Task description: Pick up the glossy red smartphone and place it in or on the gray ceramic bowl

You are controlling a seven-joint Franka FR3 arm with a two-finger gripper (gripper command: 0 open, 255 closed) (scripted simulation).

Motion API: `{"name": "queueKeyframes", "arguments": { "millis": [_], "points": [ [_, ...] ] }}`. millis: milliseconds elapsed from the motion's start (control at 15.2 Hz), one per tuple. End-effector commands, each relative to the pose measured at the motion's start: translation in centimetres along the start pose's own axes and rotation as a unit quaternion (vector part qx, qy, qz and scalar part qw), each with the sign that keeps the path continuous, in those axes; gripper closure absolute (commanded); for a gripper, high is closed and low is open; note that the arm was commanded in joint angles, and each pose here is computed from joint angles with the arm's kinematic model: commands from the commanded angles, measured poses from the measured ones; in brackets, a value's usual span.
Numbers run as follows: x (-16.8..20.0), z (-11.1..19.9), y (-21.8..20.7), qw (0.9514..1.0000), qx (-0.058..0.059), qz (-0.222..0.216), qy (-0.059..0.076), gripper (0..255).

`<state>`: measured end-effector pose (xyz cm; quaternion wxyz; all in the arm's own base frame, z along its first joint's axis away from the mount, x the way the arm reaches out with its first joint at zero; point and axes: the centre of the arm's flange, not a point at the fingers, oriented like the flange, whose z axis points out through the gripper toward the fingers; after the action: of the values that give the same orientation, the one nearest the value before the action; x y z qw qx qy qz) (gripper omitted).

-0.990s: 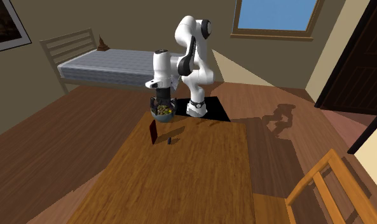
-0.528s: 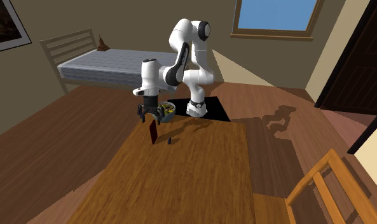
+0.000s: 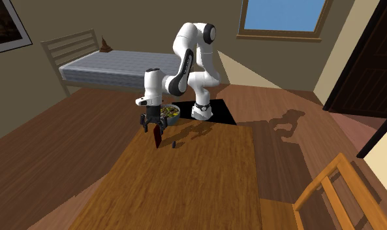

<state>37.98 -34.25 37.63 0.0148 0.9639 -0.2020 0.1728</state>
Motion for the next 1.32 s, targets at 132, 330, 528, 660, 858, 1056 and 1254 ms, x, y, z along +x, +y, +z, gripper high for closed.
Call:
{"name": "queueKeyframes", "arguments": {
  "millis": [132, 330, 528, 660, 858, 1056, 1254],
  "points": [
    [0.0, 0.1, 0.0, 1.0, 0.0, 0.0, 0.0, 0],
    [0.0, 0.1, 0.0, 1.0, 0.0, 0.0, 0.0, 0],
    [0.0, 0.1, 0.0, 1.0, 0.0, 0.0, 0.0, 255],
    [0.0, 0.1, 0.0, 1.0, 0.0, 0.0, 0.0, 255],
    [0.0, 0.1, 0.0, 1.0, 0.0, 0.0, 0.0, 255],
    [0.0, 0.1, 0.0, 1.0, 0.0, 0.0, 0.0, 255],
    [0.6, -1.3, 0.0, 1.0, 0.0, 0.0, 0.0, 255]
  ]
}}
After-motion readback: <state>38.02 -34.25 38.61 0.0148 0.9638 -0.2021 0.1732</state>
